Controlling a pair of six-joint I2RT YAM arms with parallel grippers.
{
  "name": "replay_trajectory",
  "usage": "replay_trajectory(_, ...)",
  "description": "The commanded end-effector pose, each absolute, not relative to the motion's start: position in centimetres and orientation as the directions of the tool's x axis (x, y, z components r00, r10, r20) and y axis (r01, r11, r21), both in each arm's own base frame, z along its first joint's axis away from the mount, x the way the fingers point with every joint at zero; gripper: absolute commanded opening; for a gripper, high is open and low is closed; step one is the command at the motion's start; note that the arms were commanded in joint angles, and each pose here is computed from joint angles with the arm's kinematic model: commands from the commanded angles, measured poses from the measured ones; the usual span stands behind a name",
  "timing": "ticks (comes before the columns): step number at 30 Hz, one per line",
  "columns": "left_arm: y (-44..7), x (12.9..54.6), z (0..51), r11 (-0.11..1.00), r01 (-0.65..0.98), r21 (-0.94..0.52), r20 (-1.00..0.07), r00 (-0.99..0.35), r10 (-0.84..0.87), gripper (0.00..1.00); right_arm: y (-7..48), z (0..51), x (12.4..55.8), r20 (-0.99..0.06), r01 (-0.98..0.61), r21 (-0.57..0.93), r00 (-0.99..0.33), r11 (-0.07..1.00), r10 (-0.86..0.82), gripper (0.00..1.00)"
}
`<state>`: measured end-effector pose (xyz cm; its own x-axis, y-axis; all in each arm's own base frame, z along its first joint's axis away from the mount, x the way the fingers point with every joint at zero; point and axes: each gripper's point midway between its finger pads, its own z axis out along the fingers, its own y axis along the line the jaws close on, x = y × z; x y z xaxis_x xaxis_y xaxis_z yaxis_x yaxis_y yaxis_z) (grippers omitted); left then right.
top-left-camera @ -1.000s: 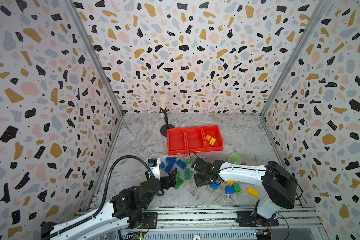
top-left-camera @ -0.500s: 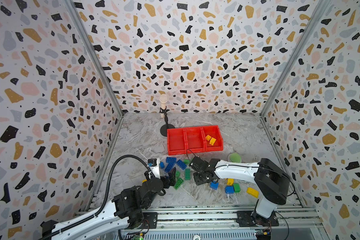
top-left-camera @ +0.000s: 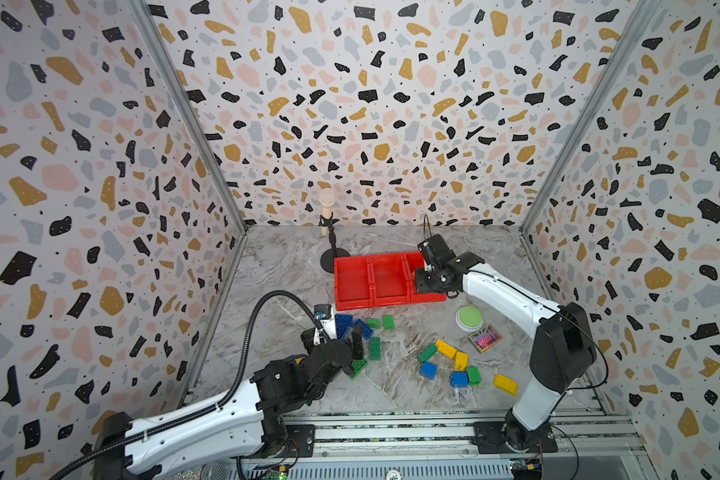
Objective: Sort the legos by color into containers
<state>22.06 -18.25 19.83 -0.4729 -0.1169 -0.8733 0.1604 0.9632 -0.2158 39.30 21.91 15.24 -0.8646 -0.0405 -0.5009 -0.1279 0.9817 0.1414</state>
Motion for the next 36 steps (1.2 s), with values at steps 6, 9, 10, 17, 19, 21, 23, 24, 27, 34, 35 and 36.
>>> replay_trajectory(6, -19.6, 26.6, 21.1, 0.968, 0.136, -0.212, -0.863, -0.491, -0.120, 1.00, 21.8, 12.8, 44.6, -0.460, -0.154, 0.116, -0.884, 0.981, -0.084, 0.36)
replay_trajectory(9, -17.8, 27.8, 20.6, 0.973, 0.085, -0.216, -0.847, -0.511, -0.144, 1.00, 21.7, 12.0, 45.9, -0.452, -0.141, 0.114, -0.889, 0.983, -0.074, 0.40)
replay_trajectory(10, -17.3, 28.1, 20.4, 0.972, 0.072, -0.223, -0.841, -0.519, -0.154, 1.00, 21.7, 11.9, 46.4, -0.453, -0.139, 0.117, -0.888, 0.983, -0.072, 0.42)
replay_trajectory(17, -11.5, 27.6, 18.6, 0.973, -0.158, -0.170, -0.793, -0.564, -0.230, 1.00, 22.6, 14.1, 47.2, -0.467, -0.172, 0.170, -0.881, 0.970, -0.074, 0.65)
replay_trajectory(19, -8.4, 26.4, 17.6, 0.951, -0.277, -0.135, -0.767, -0.579, -0.277, 1.00, 22.8, 15.2, 46.7, -0.472, -0.186, 0.181, -0.878, 0.966, -0.081, 0.72)
replay_trajectory(21, -6.3, 25.1, 16.4, 0.928, -0.354, -0.119, -0.736, -0.595, -0.322, 1.00, 22.9, 15.9, 45.8, -0.473, -0.195, 0.187, -0.877, 0.963, -0.086, 0.77)
replay_trajectory(23, -5.0, 23.9, 14.8, 0.910, -0.400, -0.111, -0.695, -0.623, -0.359, 1.00, 23.2, 16.7, 44.8, -0.476, -0.209, 0.195, -0.875, 0.958, -0.094, 0.87)
replay_trajectory(24, -4.7, 23.2, 13.8, 0.906, -0.410, -0.101, -0.674, -0.642, -0.365, 1.00, 23.4, 17.1, 44.2, -0.481, -0.218, 0.197, -0.871, 0.956, -0.099, 0.88)
replay_trajectory(27, -4.5, 22.1, 11.9, 0.903, -0.422, -0.081, -0.624, -0.685, -0.376, 1.00, 24.0, 17.6, 42.2, -0.481, -0.238, 0.195, -0.868, 0.952, -0.119, 0.89)
replay_trajectory(34, -4.0, 19.6, 7.5, 0.868, -0.496, -0.036, -0.514, -0.735, -0.441, 1.00, 24.7, 18.7, 37.4, -0.489, -0.260, 0.191, -0.861, 0.946, -0.138, 0.90)
replay_trajectory(35, -4.0, 19.7, 7.6, 0.863, -0.503, -0.047, -0.517, -0.727, -0.452, 1.00, 24.5, 18.8, 36.6, -0.491, -0.259, 0.193, -0.861, 0.946, -0.135, 0.90)
replay_trajectory(36, -3.8, 19.8, 7.6, 0.854, -0.517, -0.057, -0.524, -0.713, -0.467, 1.00, 24.2, 18.9, 35.9, -0.493, -0.255, 0.197, -0.861, 0.947, -0.130, 0.90)
